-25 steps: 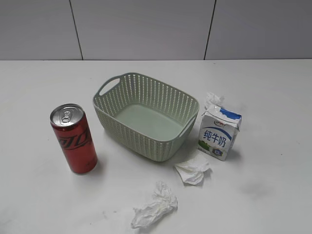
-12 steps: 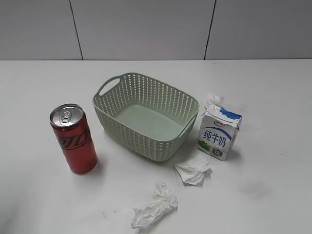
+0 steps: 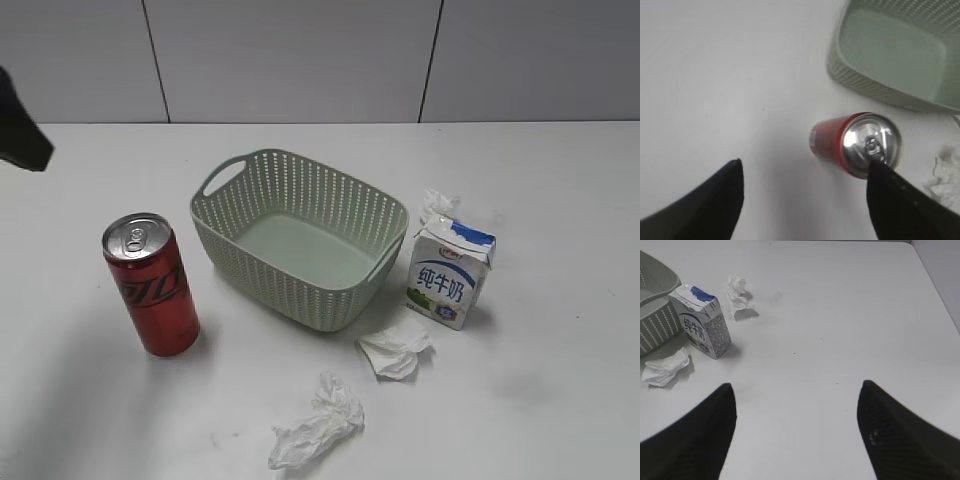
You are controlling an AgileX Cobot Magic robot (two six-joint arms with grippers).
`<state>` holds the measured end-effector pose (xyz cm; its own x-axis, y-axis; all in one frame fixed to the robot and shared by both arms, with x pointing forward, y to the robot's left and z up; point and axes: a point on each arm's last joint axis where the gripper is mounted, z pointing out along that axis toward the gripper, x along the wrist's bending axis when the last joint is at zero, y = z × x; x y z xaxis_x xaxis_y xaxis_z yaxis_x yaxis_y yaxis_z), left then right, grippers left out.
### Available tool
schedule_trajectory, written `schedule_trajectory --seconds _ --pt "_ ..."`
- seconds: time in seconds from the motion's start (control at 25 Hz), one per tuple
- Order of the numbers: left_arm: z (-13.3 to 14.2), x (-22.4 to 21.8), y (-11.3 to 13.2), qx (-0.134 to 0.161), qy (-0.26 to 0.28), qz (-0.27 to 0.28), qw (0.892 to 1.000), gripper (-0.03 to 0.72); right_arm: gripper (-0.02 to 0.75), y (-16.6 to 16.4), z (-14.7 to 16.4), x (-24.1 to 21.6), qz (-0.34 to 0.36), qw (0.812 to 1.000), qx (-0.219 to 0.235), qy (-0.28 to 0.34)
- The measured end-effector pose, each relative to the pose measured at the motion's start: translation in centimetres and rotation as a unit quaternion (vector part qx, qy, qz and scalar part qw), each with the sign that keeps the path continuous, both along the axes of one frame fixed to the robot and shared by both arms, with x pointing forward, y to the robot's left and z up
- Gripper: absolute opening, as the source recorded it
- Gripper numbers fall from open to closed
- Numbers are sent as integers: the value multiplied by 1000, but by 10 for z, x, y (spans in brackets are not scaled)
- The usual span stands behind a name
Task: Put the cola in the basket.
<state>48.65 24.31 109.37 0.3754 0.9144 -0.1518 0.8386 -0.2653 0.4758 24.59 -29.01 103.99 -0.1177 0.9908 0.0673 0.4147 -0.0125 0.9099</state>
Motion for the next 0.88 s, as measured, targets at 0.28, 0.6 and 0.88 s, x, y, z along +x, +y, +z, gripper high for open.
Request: schedule_trajectory --seconds 0.28,0.6,0.88 --pt "-11 20 -61 24 36 -107 993 585 572 0 0 0 0 1000 0 0" --pt "-54 31 -93 87 105 -147 980 584 572 0 0 0 0 1000 0 0" --pt "-75 40 -98 108 121 -149 975 584 572 0 0 0 0 1000 0 0"
